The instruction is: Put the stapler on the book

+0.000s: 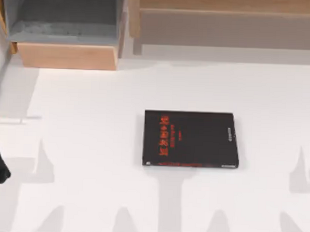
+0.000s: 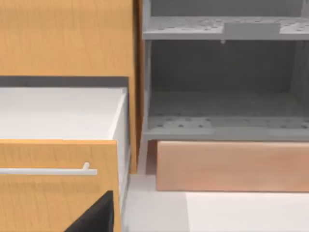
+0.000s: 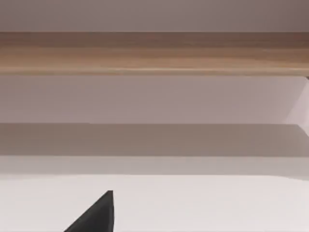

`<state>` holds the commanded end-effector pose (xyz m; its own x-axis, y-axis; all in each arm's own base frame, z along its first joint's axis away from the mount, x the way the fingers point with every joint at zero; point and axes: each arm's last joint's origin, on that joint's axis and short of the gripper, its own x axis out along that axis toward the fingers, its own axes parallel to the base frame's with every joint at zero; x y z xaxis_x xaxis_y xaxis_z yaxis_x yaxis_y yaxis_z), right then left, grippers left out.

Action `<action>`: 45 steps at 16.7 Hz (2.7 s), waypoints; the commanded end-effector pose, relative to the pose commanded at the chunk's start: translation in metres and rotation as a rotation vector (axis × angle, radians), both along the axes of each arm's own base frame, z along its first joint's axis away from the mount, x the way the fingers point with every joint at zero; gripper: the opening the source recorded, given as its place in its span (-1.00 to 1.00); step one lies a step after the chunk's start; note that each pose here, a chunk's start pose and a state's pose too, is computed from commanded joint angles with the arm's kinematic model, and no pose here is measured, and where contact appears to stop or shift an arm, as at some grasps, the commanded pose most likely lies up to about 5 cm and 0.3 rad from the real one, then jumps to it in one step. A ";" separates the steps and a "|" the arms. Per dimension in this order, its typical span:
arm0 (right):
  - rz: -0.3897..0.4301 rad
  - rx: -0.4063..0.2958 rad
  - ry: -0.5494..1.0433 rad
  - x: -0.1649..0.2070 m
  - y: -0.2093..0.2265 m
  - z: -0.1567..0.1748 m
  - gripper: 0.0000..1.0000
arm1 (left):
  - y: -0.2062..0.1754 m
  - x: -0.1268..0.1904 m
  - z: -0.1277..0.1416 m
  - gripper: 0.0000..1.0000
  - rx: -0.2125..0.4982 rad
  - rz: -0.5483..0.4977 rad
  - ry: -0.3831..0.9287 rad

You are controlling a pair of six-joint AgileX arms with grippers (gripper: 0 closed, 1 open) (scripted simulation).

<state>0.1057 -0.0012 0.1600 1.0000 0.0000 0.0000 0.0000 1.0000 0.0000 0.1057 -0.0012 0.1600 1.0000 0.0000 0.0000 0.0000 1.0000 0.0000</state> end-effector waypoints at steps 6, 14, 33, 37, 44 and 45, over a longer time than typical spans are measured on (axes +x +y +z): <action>0.000 0.000 0.000 0.000 0.000 0.000 1.00 | 0.002 0.001 0.019 1.00 0.006 0.011 0.056; 0.000 0.000 0.000 0.000 0.000 0.000 1.00 | 0.019 0.048 0.124 1.00 0.032 0.069 0.402; 0.000 0.000 0.000 0.000 0.000 0.000 1.00 | 0.174 0.361 0.059 1.00 0.026 -0.015 1.426; 0.000 0.000 0.000 0.000 0.000 0.000 1.00 | 0.177 0.377 0.029 1.00 0.056 -0.060 1.470; 0.000 0.000 0.000 0.000 0.000 0.000 1.00 | 0.177 0.380 0.024 1.00 0.065 -0.068 1.471; 0.000 0.000 0.000 0.000 0.000 0.000 1.00 | 0.177 0.380 0.025 1.00 0.065 -0.068 1.472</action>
